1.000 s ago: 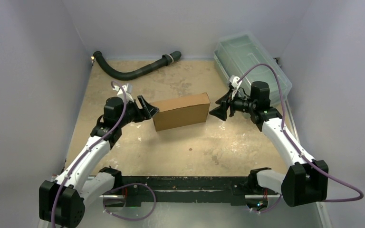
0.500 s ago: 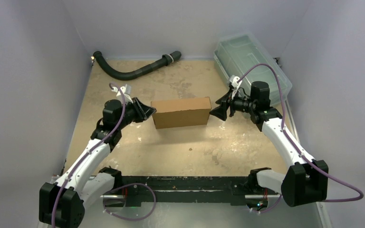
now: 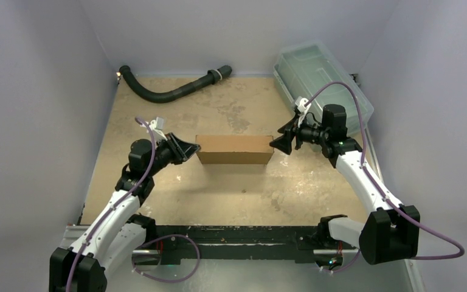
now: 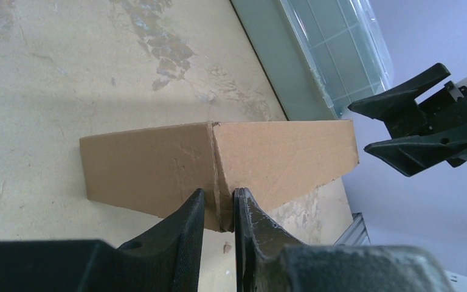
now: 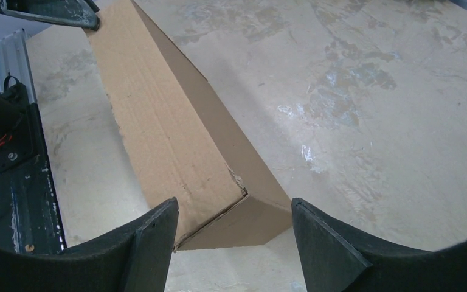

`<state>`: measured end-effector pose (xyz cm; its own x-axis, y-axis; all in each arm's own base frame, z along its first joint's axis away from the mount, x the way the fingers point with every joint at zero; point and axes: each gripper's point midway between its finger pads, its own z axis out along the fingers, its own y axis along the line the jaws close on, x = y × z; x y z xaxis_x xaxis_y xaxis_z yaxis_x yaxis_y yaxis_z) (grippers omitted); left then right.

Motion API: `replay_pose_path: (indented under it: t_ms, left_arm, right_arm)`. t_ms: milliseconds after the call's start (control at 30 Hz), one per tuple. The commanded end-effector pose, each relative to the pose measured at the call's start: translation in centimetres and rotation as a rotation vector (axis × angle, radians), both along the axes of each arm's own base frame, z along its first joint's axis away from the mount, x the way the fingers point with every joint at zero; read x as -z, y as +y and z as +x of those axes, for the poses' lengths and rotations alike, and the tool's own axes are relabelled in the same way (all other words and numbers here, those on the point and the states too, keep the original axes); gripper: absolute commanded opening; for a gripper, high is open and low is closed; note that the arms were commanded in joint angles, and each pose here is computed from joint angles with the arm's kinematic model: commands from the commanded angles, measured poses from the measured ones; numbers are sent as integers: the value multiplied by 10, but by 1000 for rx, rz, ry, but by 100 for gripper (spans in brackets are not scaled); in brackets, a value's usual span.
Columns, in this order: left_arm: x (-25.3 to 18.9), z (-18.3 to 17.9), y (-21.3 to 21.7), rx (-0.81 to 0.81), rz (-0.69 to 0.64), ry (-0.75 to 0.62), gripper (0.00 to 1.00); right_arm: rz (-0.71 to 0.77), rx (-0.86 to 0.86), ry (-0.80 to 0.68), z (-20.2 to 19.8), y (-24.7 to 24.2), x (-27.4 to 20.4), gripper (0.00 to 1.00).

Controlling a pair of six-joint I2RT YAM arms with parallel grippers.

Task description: Fold the paper box

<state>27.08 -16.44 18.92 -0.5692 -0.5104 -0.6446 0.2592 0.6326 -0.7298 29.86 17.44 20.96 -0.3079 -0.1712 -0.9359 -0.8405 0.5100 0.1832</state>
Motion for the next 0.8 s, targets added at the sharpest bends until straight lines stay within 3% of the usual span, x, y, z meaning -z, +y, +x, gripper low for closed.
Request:
replay_pose_path:
  t_ms: [0, 267, 567, 767]
  left_arm:
    - [39, -21, -2, 18, -15, 167, 11]
    - [42, -25, -8, 36, -27, 181, 11]
    - [41, -24, -12, 48, -33, 175, 11]
    - [41, -25, -15, 62, -35, 173, 12]
  right_arm:
    - [-29, 5, -25, 4, -4, -1, 70]
    - [-69, 25, -6, 9, -9, 10, 68]
    - [-45, 30, 55, 8, -6, 14, 73]
    - [21, -42, 210, -3, 7, 32, 62]
